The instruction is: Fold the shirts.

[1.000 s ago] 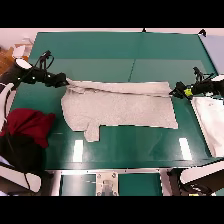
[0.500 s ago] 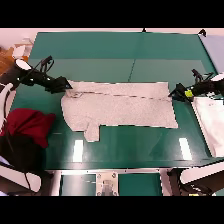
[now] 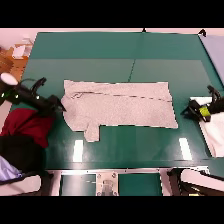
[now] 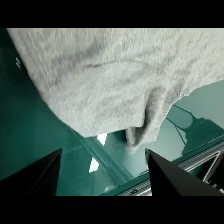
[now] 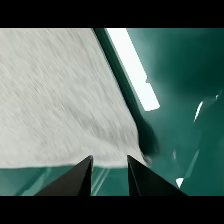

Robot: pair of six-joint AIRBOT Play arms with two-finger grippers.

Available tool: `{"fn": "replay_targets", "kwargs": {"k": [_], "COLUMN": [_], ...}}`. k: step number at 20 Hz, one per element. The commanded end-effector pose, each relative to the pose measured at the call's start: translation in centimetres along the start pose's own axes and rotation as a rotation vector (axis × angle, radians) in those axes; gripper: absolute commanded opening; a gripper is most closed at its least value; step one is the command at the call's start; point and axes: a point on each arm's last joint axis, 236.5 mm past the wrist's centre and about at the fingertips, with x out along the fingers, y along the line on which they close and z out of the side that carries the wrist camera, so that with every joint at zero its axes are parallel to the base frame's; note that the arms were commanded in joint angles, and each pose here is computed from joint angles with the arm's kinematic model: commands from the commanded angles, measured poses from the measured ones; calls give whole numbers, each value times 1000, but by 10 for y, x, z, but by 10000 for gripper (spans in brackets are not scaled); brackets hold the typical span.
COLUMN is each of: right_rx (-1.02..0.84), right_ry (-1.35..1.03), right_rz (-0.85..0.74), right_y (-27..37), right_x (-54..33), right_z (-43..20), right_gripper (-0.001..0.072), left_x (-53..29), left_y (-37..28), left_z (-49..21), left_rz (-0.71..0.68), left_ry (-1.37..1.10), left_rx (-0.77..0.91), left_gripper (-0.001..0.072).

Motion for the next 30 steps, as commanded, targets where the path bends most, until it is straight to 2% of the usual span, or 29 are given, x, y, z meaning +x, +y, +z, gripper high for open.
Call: {"fn": "replay_targets", "kwargs": {"k": [1,5,8,12,15,16,17,18,19,20,21,25,30], "right_rx": [141,236,312,282,299,309,309,308,303,280,248,195,175], "right_ry": [-70,-173,-214,-260,-253,-251,-254,-255,-255,-253,-242,-204,-176], "right_rz": [-9,95,184,177,191,195,194,194,193,191,185,179,175], "right_y": [-26,-16,-2,10,17,17,17,17,17,17,18,23,24], "right_x": [8,36,56,79,88,90,90,89,89,89,89,84,84], "right_z": [-39,-42,-40,-39,-36,-36,-35,-35,-35,-35,-38,-42,-47], "right_gripper": [255,256,267,267,266,264,261,241,126,46,18,17,17], "left_x": [17,61,72,74,84,90,94,95,95,96,95,89,83], "left_y": [3,12,6,13,-8,-16,-20,-21,-23,-25,-32,-49,-3], "left_z": [-44,-70,-57,-47,-29,-29,-29,-29,-31,-34,-38,-50,-69], "left_rz": [-18,-117,-217,-221,-214,-202,-185,-181,-185,-184,-197,-180,88], "left_ry": [-130,-199,-302,-368,-452,-465,-475,-477,-465,-448,-427,-331,-209], "left_rx": [-76,-217,-268,-315,-279,-249,-219,-211,-207,-184,-166,-55,-27], "left_gripper": [596,596,596,595,594,479,275,231,81,27,26,26,28]}}
